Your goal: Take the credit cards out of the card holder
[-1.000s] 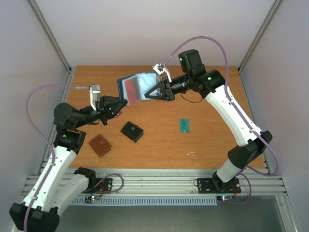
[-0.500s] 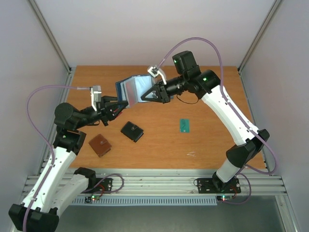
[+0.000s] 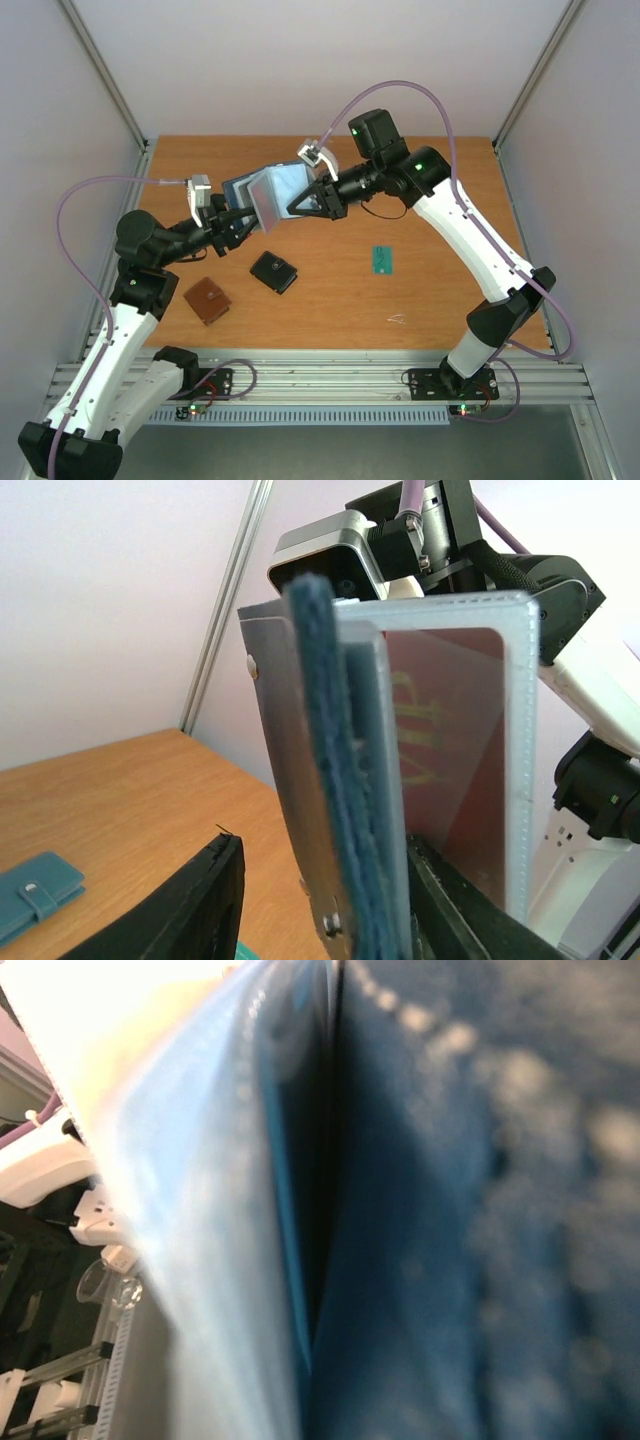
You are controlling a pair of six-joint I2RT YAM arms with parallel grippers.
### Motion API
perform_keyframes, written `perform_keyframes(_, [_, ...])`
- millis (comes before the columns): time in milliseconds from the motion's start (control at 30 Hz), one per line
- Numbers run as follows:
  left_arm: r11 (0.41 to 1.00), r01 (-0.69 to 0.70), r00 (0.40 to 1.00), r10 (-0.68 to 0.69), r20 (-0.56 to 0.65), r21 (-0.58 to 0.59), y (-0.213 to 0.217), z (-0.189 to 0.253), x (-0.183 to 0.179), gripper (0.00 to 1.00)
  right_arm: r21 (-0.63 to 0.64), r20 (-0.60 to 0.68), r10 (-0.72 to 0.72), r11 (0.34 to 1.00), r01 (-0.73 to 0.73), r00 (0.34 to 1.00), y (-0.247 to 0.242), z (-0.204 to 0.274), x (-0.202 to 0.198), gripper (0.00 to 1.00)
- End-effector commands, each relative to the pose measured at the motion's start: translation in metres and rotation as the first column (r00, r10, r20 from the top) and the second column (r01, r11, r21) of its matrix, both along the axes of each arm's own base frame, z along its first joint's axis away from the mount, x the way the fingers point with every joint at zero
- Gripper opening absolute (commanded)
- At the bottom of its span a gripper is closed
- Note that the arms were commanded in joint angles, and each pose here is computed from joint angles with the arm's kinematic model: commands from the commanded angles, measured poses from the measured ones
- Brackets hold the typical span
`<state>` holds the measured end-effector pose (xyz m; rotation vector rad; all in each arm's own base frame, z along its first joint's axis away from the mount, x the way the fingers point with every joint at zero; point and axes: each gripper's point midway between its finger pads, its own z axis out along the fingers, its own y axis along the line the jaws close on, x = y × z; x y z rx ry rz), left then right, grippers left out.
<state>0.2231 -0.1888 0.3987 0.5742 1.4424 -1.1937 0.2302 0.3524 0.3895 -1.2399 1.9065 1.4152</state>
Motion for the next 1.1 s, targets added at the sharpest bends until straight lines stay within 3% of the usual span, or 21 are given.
perform_keyframes(0, [1.0,0.019,0.998,-0.019,0.052,-0.001,-0.001,0.009,-0.006,0.41,0.012,0.065,-0.016,1.0,0.015,0.998,-0.002,0.014,-0.001,0.01])
perform_keyframes(167, [1.0,0.002,0.999,-0.002,0.044,-0.002,0.0,0.009,-0.002,0.28,0.016,0.051,0.015,1.0,-0.016,0.999,0.008,0.01,-0.005,0.01])
perform_keyframes(367, [0.999,-0.032,0.999,0.032,0.023,0.015,0.002,0.0,0.003,0.01,0.064,0.053,0.121,0.99,-0.124,0.991,0.021,0.012,-0.026,0.09])
perform_keyframes(400, [0.999,-0.04,0.999,0.039,0.022,0.019,0.003,0.0,0.004,0.0,0.055,0.066,0.107,0.992,-0.11,0.992,0.021,0.01,-0.023,0.13])
perform_keyframes(467, [0.996,-0.075,0.997,0.073,0.028,0.041,0.006,-0.002,0.007,0.0,0.021,0.074,0.049,0.998,-0.051,0.996,0.019,0.001,-0.012,0.35])
perform_keyframes(533, [0.979,-0.163,0.987,0.162,0.022,0.121,0.013,-0.016,0.018,0.0,0.002,0.055,-0.017,1.0,0.017,0.998,0.014,-0.005,0.004,0.48])
perform_keyframes(633, [0.883,-0.37,0.928,0.364,0.077,0.289,0.038,-0.043,0.042,0.0,-0.02,0.051,-0.118,0.993,0.119,0.992,0.007,-0.013,0.024,0.58])
perform_keyframes(733, [0.646,-0.575,0.816,0.493,0.3,0.501,0.074,-0.068,0.067,0.0,-0.048,0.066,-0.187,0.981,0.191,0.98,0.006,-0.023,0.037,0.63])
perform_keyframes(800, [0.495,-0.636,0.771,0.451,0.45,0.592,0.088,-0.078,0.074,0.0,-0.072,0.073,-0.237,0.967,0.243,0.969,0.005,-0.031,0.048,0.64])
perform_keyframes(900, [0.363,-0.688,0.725,0.389,0.569,0.628,0.099,-0.079,0.08,0.0,-0.08,0.084,-0.269,0.958,0.275,0.96,0.004,-0.038,0.055,0.68])
perform_keyframes(967, [0.369,-0.692,0.721,0.39,0.573,0.62,0.098,-0.076,0.08,0.0,-0.067,0.077,-0.262,0.961,0.267,0.962,0.006,-0.037,0.054,0.71])
perform_keyframes(1067, [0.5,-0.617,0.787,0.389,0.479,0.608,0.081,-0.077,0.069,0.0,-0.066,0.072,-0.258,0.962,0.263,0.963,0.008,-0.041,0.055,0.76])
